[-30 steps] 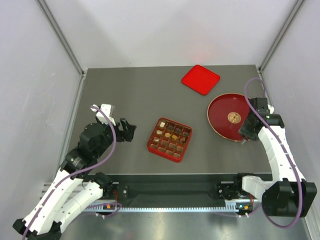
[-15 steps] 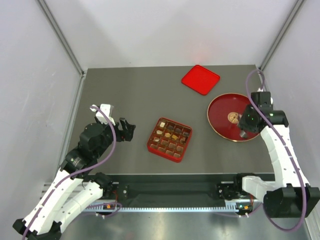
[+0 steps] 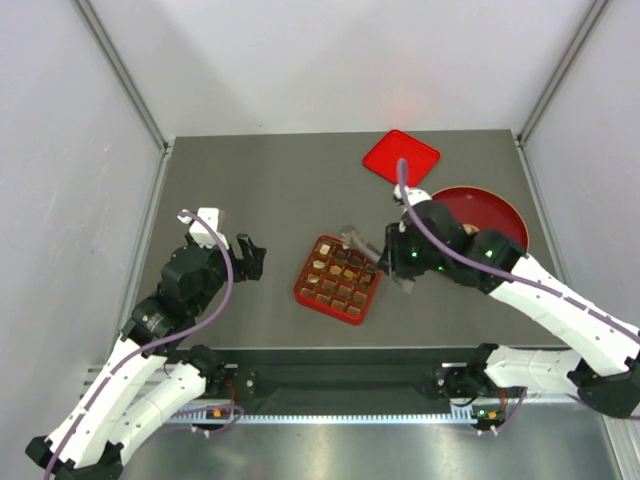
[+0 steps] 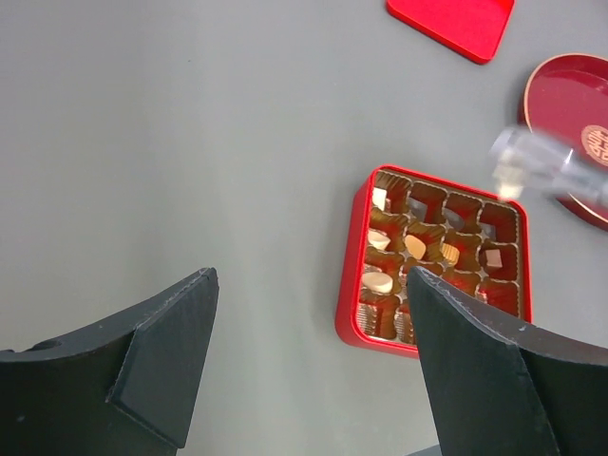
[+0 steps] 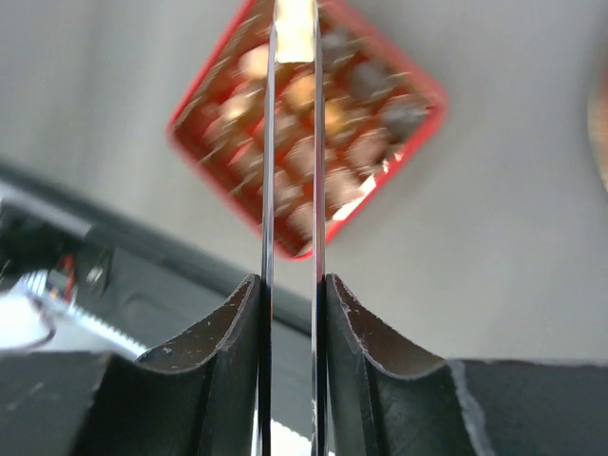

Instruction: Pack the chocolate

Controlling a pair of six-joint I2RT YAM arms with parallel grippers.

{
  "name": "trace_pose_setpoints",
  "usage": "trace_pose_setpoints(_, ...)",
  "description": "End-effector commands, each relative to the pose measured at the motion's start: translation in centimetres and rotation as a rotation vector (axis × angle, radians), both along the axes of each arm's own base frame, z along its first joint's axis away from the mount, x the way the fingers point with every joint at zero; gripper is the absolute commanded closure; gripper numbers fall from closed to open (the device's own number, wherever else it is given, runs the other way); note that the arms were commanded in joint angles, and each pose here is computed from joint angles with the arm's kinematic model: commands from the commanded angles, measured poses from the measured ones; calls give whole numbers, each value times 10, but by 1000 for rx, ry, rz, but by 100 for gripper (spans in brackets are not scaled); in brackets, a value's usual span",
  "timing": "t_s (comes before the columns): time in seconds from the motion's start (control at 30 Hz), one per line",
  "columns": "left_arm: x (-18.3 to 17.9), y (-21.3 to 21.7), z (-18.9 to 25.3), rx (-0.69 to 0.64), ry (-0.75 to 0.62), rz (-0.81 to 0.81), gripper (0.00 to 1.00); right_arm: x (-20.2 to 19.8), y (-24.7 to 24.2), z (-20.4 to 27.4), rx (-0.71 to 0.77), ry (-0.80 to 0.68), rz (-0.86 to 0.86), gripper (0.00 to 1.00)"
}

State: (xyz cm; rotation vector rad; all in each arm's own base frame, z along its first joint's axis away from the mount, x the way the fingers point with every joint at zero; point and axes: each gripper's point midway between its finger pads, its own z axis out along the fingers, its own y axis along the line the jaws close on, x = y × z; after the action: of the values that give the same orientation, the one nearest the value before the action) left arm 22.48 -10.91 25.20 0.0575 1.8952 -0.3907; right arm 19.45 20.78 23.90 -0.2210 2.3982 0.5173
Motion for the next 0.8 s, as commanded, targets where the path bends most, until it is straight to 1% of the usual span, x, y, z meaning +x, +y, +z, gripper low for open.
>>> trace_pose_setpoints(0.0, 5, 4, 5, 0, -21, 34, 15, -10, 39, 14, 90, -39, 46, 80)
trace_pose_setpoints(0.07, 5, 6, 5, 2, -23, 41, 15, -24, 55, 15, 92, -40, 101, 80)
trace_pose_setpoints(0.3, 5, 7, 5, 0, -24, 48, 15, -54, 72, -9, 14, 19, 180, 79)
trace_pose_setpoints(0.77, 5, 5, 5, -4, -25, 41, 15, -50, 65, -40, -95, 43, 145, 75)
